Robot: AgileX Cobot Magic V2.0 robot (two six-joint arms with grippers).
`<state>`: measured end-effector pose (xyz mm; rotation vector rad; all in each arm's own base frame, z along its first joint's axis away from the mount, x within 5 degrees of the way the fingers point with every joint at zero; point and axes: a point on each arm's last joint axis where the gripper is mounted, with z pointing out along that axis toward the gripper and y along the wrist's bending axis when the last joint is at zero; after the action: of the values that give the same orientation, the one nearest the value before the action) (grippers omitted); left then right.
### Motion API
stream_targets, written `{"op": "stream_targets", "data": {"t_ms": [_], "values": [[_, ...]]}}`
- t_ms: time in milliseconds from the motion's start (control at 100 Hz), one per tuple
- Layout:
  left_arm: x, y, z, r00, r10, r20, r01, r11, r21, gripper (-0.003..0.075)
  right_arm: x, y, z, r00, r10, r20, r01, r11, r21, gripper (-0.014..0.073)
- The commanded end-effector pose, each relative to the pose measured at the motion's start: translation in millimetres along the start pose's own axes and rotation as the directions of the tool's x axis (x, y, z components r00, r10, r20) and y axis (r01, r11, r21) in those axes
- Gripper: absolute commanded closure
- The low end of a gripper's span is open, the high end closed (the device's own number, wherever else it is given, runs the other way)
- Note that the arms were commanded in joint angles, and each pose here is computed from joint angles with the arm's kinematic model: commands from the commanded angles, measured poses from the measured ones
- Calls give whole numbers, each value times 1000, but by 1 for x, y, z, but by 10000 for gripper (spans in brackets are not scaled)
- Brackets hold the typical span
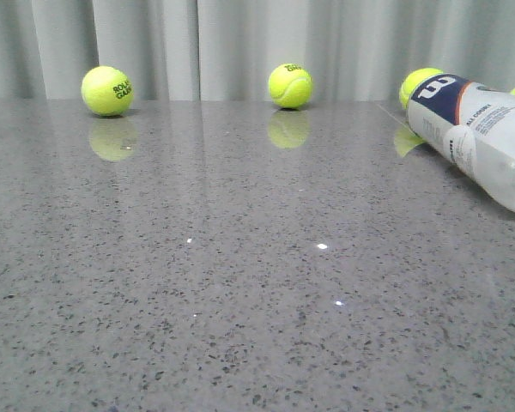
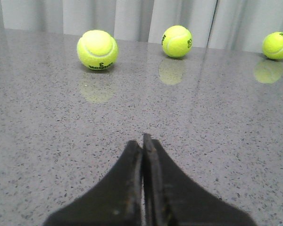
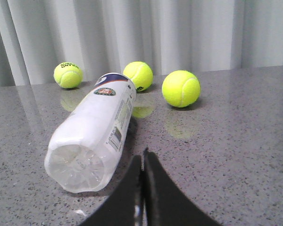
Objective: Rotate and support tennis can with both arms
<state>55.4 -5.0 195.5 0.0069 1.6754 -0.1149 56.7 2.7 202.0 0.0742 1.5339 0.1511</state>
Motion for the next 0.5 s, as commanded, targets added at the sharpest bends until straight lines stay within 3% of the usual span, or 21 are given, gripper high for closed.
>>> {"op": "stream_targets", "data": {"t_ms": [0,490], "values": [[6,1,0,998,-21,65,21,1000,1,739,-7,1,-2,995,-12,94,13,1000,-7,656],[6,1,0,998,-21,65,21,1000,1,739,-8,1,-1,996,-21,91,22,1000,-7,656]]}}
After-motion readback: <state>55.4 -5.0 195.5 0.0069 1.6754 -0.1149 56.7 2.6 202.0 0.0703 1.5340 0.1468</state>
